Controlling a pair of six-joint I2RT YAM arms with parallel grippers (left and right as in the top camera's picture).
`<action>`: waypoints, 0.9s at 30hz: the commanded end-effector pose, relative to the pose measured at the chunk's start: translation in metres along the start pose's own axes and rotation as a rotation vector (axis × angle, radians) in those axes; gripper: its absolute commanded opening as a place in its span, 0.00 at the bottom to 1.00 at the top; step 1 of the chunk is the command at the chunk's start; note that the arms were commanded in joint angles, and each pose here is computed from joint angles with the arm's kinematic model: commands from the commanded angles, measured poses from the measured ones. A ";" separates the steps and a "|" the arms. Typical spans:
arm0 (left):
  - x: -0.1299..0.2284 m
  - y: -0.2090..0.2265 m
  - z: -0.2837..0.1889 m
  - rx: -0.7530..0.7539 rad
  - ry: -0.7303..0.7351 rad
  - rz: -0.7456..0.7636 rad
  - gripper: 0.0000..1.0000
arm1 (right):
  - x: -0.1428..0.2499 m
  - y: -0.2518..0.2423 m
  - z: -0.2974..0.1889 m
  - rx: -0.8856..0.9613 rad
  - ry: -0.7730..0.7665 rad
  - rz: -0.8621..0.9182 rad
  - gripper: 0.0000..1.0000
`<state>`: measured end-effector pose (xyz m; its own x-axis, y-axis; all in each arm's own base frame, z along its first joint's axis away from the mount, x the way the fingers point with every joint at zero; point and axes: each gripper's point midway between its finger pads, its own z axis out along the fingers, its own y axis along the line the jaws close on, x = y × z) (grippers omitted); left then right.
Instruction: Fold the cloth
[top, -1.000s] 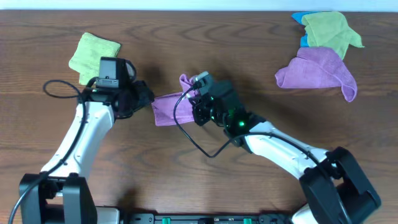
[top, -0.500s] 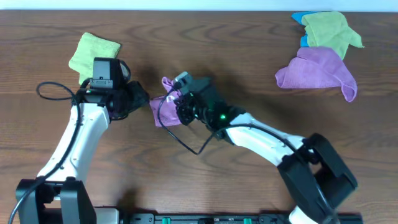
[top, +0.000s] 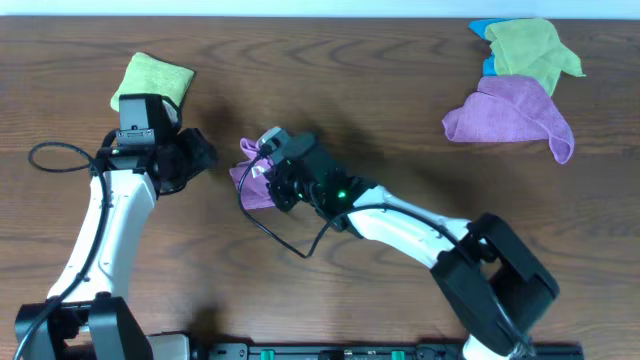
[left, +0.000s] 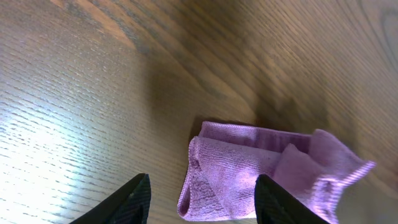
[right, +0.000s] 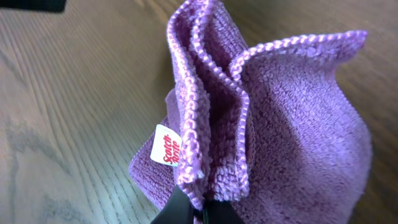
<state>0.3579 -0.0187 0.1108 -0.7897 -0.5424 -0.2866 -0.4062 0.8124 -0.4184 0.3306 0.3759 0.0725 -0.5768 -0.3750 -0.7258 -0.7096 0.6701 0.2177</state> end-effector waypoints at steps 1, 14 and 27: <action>-0.008 -0.007 -0.011 0.021 -0.032 0.029 0.55 | 0.008 0.005 0.010 -0.010 0.027 -0.018 0.02; -0.008 -0.007 -0.011 0.019 -0.030 0.028 0.54 | 0.020 0.018 0.021 -0.036 0.048 -0.047 0.02; -0.007 -0.007 -0.011 0.018 -0.027 0.027 0.54 | 0.027 0.033 0.032 -0.077 0.070 -0.102 0.34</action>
<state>0.3562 -0.0194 0.1101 -0.7928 -0.5419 -0.2789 -0.4077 0.8117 -0.4182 0.3041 0.3947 0.0270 -0.5619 -0.4812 -0.6729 -0.7630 0.6157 0.1969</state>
